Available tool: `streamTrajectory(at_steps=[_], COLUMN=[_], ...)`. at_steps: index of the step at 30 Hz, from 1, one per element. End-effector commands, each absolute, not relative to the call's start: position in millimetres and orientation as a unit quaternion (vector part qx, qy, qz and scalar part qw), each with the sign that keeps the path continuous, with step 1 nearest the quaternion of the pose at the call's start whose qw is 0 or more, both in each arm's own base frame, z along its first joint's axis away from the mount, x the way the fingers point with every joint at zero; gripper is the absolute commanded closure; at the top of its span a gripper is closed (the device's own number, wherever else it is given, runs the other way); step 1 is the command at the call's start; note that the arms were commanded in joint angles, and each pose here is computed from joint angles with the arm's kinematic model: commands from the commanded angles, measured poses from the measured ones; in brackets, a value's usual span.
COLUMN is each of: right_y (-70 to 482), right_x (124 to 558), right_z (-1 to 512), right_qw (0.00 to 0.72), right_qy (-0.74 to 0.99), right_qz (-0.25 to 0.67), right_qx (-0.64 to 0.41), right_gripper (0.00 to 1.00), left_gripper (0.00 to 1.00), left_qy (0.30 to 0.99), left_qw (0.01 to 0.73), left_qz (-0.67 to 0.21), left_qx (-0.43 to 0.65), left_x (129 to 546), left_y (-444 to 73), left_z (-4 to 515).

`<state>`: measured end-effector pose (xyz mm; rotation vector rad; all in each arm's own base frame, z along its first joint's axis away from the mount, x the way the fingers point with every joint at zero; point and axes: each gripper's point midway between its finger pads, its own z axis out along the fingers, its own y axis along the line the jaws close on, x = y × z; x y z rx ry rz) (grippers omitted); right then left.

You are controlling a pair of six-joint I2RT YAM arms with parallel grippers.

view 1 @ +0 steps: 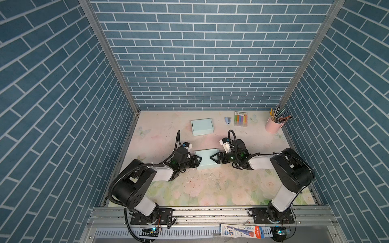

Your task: Fold the paper box

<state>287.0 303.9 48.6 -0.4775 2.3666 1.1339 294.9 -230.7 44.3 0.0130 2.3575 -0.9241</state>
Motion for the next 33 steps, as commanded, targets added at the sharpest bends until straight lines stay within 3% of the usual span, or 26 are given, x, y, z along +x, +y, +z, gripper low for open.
streamTrajectory(at_steps=[1,5,6,10,15,20,24,26,28,31,33], right_y=[312,297,288,251,182,104,61,43,22,6,-2], right_x=[268,272,276,289,302,292,292,297,303,312,316], right_z=[41,44,45,70,128,187,188,177,169,166,167], right_qw=[0.189,0.207,0.22,0.288,0.438,0.583,0.626,0.619,0.619,0.624,0.64], right_qy=[0.866,0.878,0.883,0.894,0.872,0.807,0.78,0.785,0.783,0.779,0.765], right_qz=[0.431,0.404,0.392,0.329,0.205,0.079,0.007,-0.005,-0.018,-0.015,-0.019], right_qx=[-0.17,-0.149,-0.135,-0.103,-0.071,-0.043,-0.015,0.012,0.05,0.058,0.067], right_gripper=[0.11,0.08,0.03,0.03,0.02,0.01,0.01,0.01,0.01,0.02,0.02], left_gripper=[0.46,0.42,0.39,0.12,0.11,0.12,0.12,0.12,0.12,0.11,0.12], left_qy=[0.888,0.887,0.887,0.89,0.889,0.822,0.734,0.696,0.687,0.696,0.701], left_qw=[0.301,0.31,0.315,0.338,0.41,0.547,0.633,0.696,0.721,0.709,0.699], left_qz=[-0.348,-0.341,-0.338,-0.308,-0.203,-0.143,-0.138,-0.124,-0.056,0.085,0.123], left_qx=[0.01,-0.001,-0.001,-0.007,-0.02,-0.073,-0.204,-0.122,-0.067,-0.075,-0.07], left_x=[293,298,300,298,296,288,279,277,275,282,290], left_y=[-224,-210,-207,-187,-137,-85,-39,-47,-42,-11,-5], left_z=[44,47,51,69,105,183,204,220,225,218,212])
